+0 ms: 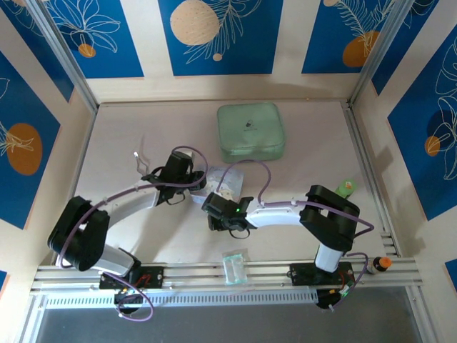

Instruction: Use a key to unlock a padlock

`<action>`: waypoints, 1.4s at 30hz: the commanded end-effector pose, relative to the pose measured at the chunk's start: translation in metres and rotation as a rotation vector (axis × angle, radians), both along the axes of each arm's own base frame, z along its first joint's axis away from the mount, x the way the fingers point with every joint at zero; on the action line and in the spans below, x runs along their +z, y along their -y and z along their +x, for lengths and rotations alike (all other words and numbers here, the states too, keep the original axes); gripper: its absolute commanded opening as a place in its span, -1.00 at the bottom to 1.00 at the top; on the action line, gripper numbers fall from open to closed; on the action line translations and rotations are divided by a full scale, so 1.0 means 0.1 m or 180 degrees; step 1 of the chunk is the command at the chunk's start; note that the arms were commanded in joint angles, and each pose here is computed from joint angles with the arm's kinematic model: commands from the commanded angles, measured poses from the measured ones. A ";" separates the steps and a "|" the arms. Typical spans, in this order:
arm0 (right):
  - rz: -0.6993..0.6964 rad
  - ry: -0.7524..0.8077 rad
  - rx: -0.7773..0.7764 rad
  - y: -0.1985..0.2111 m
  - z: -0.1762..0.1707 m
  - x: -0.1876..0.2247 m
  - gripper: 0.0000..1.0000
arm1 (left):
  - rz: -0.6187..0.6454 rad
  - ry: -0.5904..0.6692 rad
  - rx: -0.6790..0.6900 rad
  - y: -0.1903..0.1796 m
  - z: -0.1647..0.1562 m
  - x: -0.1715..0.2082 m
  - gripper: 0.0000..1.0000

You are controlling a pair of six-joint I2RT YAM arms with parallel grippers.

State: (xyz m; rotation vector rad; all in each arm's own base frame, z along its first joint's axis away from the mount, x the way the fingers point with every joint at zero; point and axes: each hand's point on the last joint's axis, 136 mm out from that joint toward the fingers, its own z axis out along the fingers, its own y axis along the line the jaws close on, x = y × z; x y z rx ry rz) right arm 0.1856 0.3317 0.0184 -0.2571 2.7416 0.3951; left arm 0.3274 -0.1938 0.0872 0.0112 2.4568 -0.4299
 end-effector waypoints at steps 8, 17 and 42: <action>-0.0165 -0.0185 -0.0099 0.15 -0.13 -0.25 -0.26 | 0.0109 -0.0215 0.0101 -0.17 -0.18 -0.14 -0.15; -0.0127 -0.0193 -0.0200 0.31 -0.17 -0.25 -0.27 | -0.0051 -0.0406 0.0130 -0.18 -0.40 -0.24 -0.24; -0.0214 -0.0447 -0.0476 0.86 -0.32 -0.33 -0.29 | 0.0444 0.0276 -0.0270 -0.24 -0.60 0.50 0.52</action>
